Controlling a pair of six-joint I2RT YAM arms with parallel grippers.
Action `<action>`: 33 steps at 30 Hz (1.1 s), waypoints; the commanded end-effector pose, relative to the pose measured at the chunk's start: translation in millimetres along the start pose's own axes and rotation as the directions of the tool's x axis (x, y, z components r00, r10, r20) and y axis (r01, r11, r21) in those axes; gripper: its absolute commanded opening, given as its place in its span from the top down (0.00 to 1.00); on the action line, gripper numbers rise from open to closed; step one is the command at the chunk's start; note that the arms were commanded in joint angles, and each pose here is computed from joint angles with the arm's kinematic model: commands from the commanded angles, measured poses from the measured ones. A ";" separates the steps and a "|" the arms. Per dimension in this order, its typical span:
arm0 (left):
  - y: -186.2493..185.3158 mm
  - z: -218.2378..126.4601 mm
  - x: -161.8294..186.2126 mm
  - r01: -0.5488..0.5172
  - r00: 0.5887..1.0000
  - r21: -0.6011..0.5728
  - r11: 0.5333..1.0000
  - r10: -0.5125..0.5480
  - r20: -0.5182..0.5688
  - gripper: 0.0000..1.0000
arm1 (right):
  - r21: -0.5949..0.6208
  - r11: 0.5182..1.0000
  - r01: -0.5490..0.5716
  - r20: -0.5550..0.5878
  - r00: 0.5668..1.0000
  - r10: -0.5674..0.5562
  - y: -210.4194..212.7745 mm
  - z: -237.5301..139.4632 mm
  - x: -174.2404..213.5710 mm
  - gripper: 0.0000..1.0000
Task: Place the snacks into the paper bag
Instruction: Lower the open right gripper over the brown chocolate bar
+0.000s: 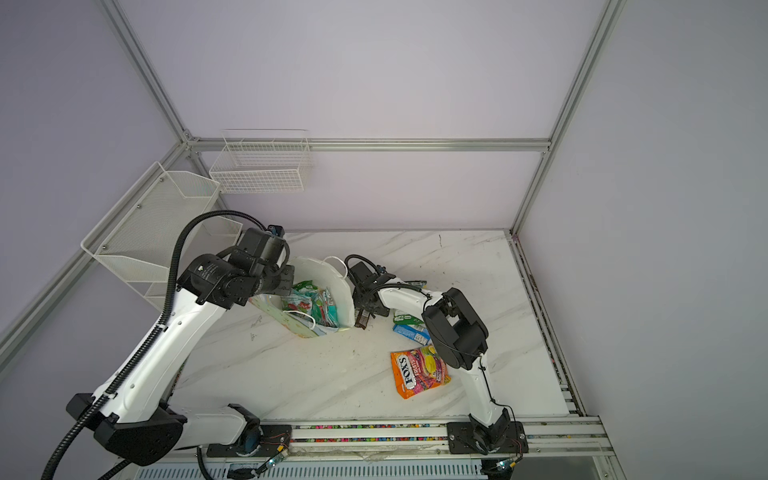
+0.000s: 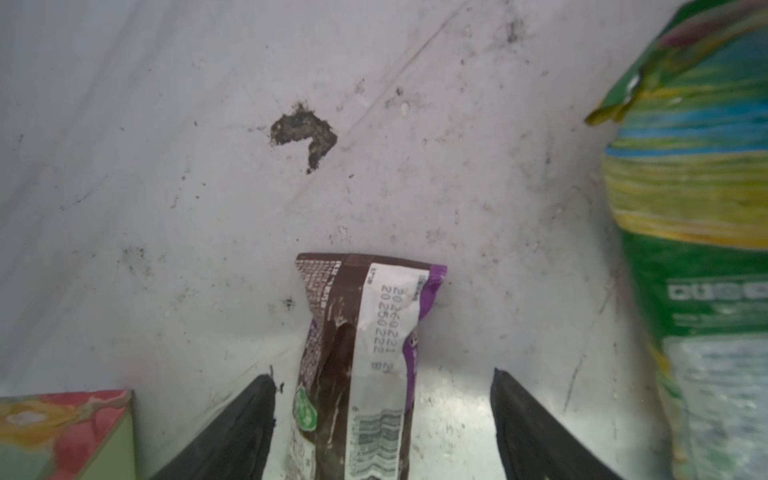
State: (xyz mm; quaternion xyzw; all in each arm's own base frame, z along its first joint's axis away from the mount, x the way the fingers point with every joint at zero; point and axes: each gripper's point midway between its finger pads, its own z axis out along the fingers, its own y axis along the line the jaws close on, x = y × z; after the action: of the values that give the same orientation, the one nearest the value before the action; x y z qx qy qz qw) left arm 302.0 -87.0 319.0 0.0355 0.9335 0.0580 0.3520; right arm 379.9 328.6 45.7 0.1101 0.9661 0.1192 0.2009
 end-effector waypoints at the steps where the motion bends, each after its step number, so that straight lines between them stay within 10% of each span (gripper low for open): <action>1: 3.4 -16.1 -11.3 0.017 0.998 0.019 1.000 -0.018 0.059 1.00 | 0.055 0.998 -0.019 0.000 1.000 0.019 -9.0 0.8 -1.5 0.17; 17: 5.6 -18.0 -13.9 0.012 0.998 0.008 1.000 -0.012 0.068 1.00 | 0.112 0.994 -0.002 -0.045 0.999 0.007 -12.4 31.3 7.0 0.18; 25: 6.8 -18.9 -12.3 0.012 0.998 0.007 1.000 -0.013 0.068 1.00 | 0.149 0.987 0.053 -0.082 0.996 -0.041 -18.8 40.3 14.0 0.46; 33: 6.9 -18.9 -11.4 0.015 0.998 0.007 1.000 -0.015 0.067 1.00 | 0.220 0.969 0.108 -0.039 0.994 -0.102 -35.7 26.7 4.8 0.51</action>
State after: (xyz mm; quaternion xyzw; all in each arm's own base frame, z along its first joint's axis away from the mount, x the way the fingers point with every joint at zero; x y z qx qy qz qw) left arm 301.1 -86.3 320.5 0.0379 0.9326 0.0586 0.3542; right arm 400.5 332.4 31.3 0.0898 0.9705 0.0720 0.2119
